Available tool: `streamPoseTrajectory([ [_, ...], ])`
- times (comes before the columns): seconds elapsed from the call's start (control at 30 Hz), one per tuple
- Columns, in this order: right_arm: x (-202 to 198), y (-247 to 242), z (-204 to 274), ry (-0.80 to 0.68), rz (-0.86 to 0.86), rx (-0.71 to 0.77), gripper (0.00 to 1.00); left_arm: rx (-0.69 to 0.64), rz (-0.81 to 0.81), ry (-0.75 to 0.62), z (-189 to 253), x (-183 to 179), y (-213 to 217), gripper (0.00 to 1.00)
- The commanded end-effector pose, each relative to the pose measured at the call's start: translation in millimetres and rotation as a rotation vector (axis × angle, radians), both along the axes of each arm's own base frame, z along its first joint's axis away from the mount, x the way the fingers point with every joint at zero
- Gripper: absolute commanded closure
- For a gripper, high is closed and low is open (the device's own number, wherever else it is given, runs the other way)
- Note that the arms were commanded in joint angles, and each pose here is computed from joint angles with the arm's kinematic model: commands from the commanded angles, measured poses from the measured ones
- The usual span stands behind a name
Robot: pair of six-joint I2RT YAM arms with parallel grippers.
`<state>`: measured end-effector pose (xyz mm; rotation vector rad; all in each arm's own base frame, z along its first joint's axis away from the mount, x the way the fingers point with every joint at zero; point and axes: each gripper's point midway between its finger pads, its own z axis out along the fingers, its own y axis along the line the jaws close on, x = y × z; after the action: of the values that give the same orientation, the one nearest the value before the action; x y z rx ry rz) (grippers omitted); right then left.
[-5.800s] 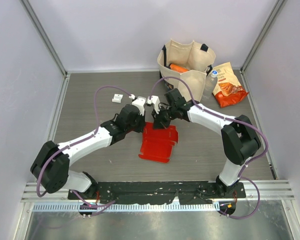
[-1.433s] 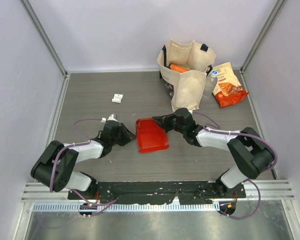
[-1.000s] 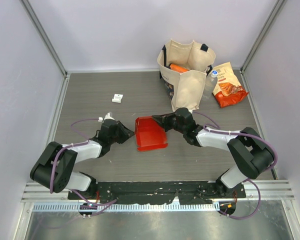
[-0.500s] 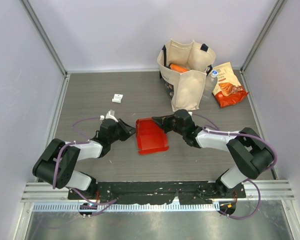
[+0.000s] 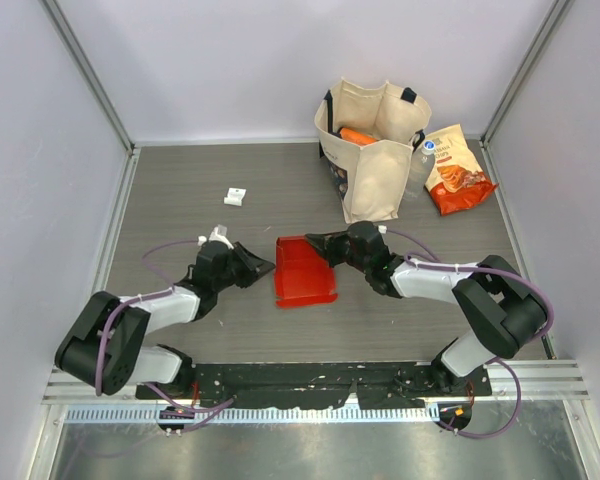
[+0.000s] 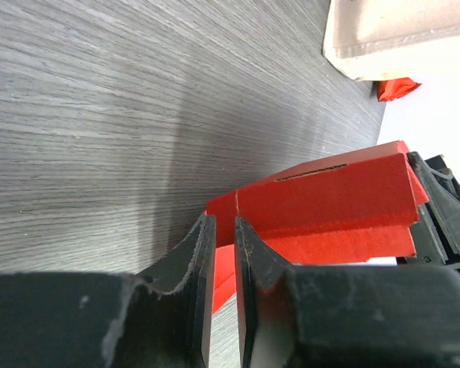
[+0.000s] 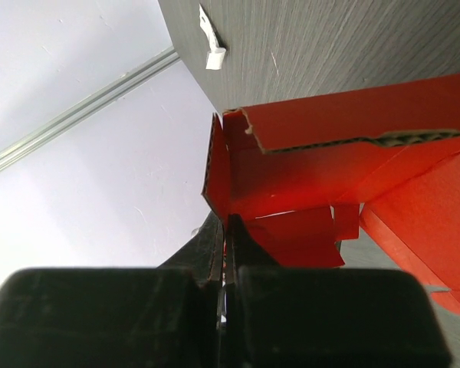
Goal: Fold the paper box
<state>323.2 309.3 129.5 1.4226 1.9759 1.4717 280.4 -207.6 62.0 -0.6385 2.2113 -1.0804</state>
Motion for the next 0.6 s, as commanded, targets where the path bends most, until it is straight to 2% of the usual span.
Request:
streamPoseTrajectory([
  [0.0, 7, 2, 14, -0.042, -0.032, 0.037, 1.00, -0.014, -0.015, -0.009, 6, -2, -2, 0.81],
  [0.4, 6, 5, 17, -0.042, -0.033, 0.044, 1.00, -0.029, -0.056, 0.024, -1, -3, -19, 0.86],
  [0.57, 1, 6, 11, -0.036, -0.031, 0.040, 1.00, -0.031, -0.066, 0.051, -19, -3, -29, 0.88],
])
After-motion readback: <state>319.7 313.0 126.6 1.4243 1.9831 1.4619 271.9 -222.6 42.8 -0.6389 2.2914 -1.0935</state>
